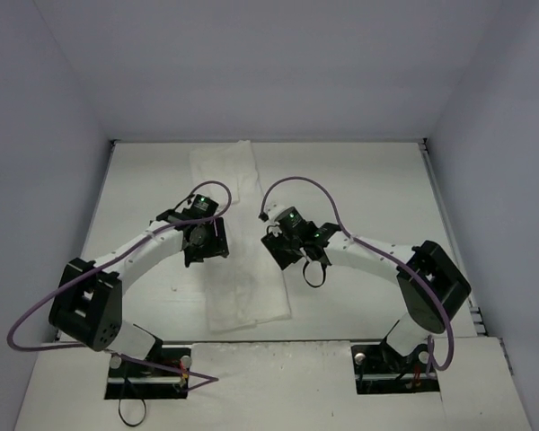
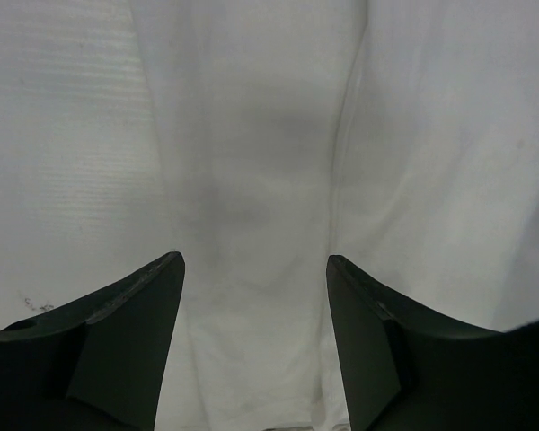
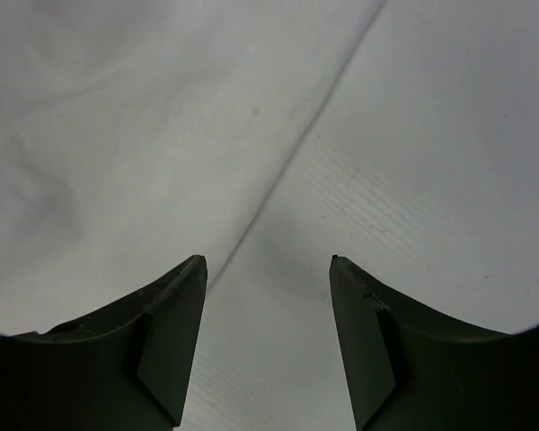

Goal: Fold and stack the t-shirts
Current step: Rotate the tshirt 90 degrees, then grab the bottom of the folded rectangular tshirt with both arms

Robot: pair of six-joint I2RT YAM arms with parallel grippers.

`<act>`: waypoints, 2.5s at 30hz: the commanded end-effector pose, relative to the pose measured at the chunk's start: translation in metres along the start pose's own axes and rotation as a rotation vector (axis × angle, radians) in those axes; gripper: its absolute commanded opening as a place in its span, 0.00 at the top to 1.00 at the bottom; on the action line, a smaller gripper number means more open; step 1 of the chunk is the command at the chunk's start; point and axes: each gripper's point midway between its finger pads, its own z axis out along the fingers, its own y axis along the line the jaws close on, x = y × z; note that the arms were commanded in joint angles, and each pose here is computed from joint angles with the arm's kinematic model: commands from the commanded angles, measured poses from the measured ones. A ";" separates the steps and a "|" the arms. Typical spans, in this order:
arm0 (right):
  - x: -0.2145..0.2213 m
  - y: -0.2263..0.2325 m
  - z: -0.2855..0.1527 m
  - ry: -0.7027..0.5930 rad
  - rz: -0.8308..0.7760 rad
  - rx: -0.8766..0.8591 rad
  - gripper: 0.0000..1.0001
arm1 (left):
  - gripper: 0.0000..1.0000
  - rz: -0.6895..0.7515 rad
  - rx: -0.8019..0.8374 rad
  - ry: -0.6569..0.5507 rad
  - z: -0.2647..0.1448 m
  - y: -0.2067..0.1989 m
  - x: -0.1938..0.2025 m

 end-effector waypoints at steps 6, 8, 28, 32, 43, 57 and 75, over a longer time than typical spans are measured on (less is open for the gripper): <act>-0.091 0.018 0.007 -0.197 -0.222 -0.123 0.44 | 0.39 0.041 -0.069 -0.210 0.008 -0.008 -0.115; -0.095 0.020 0.018 -0.191 -0.233 -0.137 0.43 | 0.39 0.054 -0.080 -0.184 0.020 -0.009 -0.123; -0.088 -0.026 0.106 -0.115 0.004 -0.113 0.42 | 0.43 0.136 -0.066 -0.005 0.133 -0.023 -0.177; -0.114 -0.062 0.109 -0.163 0.041 -0.027 0.42 | 0.43 0.110 0.022 -0.060 0.125 -0.038 -0.212; -0.186 -0.090 -0.058 -0.499 0.255 0.111 0.00 | 0.37 0.084 0.163 -0.382 -0.116 -0.037 -0.200; -0.026 -0.010 -0.052 -0.297 0.574 0.006 0.59 | 0.35 -0.151 0.230 0.008 -0.067 0.022 0.030; 0.025 0.042 -0.003 -0.125 0.748 -0.001 0.46 | 0.45 -0.202 0.182 0.179 0.006 0.031 0.073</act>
